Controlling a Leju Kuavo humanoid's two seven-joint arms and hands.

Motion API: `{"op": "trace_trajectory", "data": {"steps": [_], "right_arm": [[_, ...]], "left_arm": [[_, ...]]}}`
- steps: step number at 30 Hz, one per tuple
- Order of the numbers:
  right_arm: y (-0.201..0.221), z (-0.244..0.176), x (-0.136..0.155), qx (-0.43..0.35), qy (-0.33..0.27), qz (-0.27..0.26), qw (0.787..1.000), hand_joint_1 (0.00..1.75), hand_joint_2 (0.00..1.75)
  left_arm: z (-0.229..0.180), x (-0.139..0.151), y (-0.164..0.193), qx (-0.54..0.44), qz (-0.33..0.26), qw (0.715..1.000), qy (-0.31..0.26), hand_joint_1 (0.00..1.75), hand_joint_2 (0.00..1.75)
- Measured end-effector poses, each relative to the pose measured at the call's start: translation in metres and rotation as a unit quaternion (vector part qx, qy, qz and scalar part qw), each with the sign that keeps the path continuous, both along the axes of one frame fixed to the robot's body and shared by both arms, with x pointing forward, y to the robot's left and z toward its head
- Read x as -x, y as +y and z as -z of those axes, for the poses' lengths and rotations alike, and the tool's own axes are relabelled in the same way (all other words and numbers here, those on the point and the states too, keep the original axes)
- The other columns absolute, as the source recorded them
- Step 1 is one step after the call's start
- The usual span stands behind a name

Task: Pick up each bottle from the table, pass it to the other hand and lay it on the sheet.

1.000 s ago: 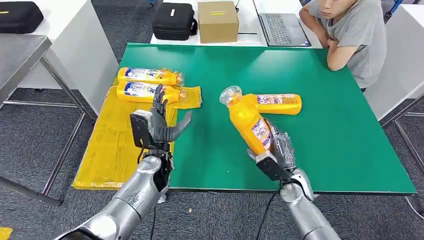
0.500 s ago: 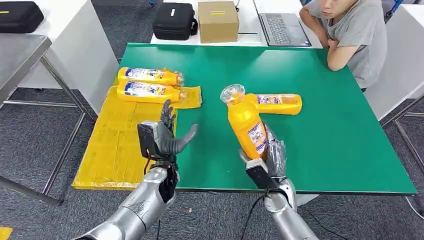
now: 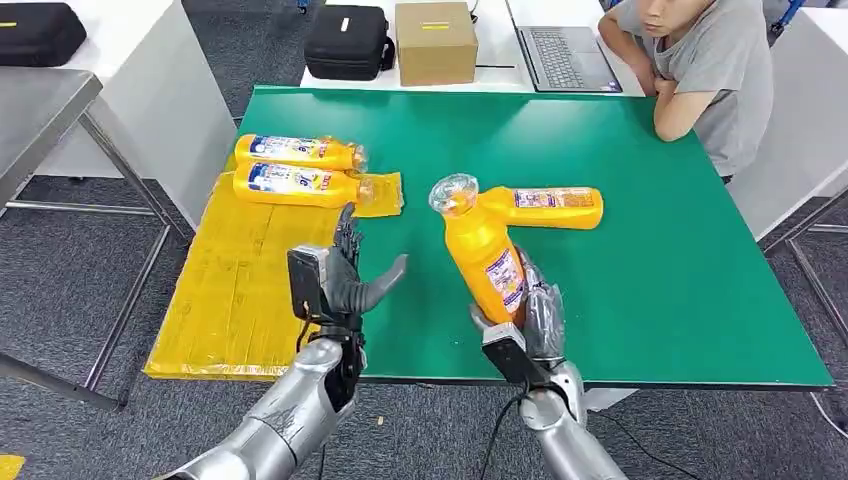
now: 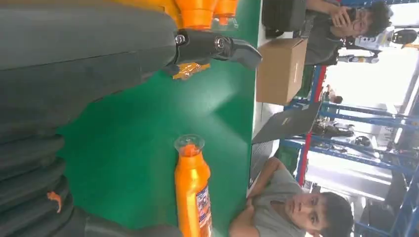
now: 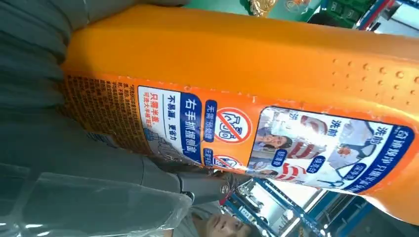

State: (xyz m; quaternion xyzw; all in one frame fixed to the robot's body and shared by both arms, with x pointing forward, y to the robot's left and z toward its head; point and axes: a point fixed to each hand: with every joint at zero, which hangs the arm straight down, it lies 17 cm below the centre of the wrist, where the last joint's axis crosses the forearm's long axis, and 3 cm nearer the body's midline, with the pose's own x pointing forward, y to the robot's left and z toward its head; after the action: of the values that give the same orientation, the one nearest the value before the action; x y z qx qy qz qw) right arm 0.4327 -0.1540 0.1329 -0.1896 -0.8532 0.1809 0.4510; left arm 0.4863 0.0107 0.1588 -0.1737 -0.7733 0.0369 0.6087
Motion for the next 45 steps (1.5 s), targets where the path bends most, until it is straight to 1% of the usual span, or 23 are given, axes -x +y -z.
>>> {"op": "trace_trajectory", "data": {"steps": [7, 8, 14, 20, 31, 36, 45], "right_arm": [[0.005, 0.001, 0.005, 0.001, -0.003, 0.004, 1.000, 1.75, 1.75], [0.011, 0.000, 0.007, 0.005, -0.008, 0.001, 1.000, 1.75, 1.75], [0.018, -0.002, 0.007, 0.025, -0.017, -0.005, 1.000, 1.75, 1.75], [0.011, -0.004, 0.004, 0.042, -0.026, 0.003, 0.999, 1.75, 1.75], [-0.007, -0.007, -0.002, 0.056, -0.033, 0.025, 0.998, 1.75, 1.75], [-0.022, -0.009, -0.007, 0.044, -0.031, 0.046, 0.997, 1.75, 1.75], [-0.017, -0.011, -0.010, 0.024, -0.025, 0.048, 0.998, 1.75, 1.75]], "left_arm": [[0.000, 0.003, -0.006, -0.004, 0.009, 1.000, -0.001, 0.00, 1.75], [0.002, 0.006, -0.013, 0.000, 0.027, 1.000, 0.006, 0.00, 1.75], [0.007, 0.022, -0.039, 0.002, 0.084, 0.996, 0.015, 0.00, 1.75], [0.008, 0.036, -0.054, -0.004, 0.113, 0.994, 0.008, 0.00, 1.75], [0.012, 0.044, -0.058, -0.015, 0.134, 0.991, 0.002, 0.00, 1.75], [0.013, 0.044, -0.057, -0.013, 0.143, 0.990, 0.005, 0.00, 1.75], [0.013, 0.048, -0.067, -0.015, 0.175, 0.984, 0.012, 0.00, 1.75]]}}
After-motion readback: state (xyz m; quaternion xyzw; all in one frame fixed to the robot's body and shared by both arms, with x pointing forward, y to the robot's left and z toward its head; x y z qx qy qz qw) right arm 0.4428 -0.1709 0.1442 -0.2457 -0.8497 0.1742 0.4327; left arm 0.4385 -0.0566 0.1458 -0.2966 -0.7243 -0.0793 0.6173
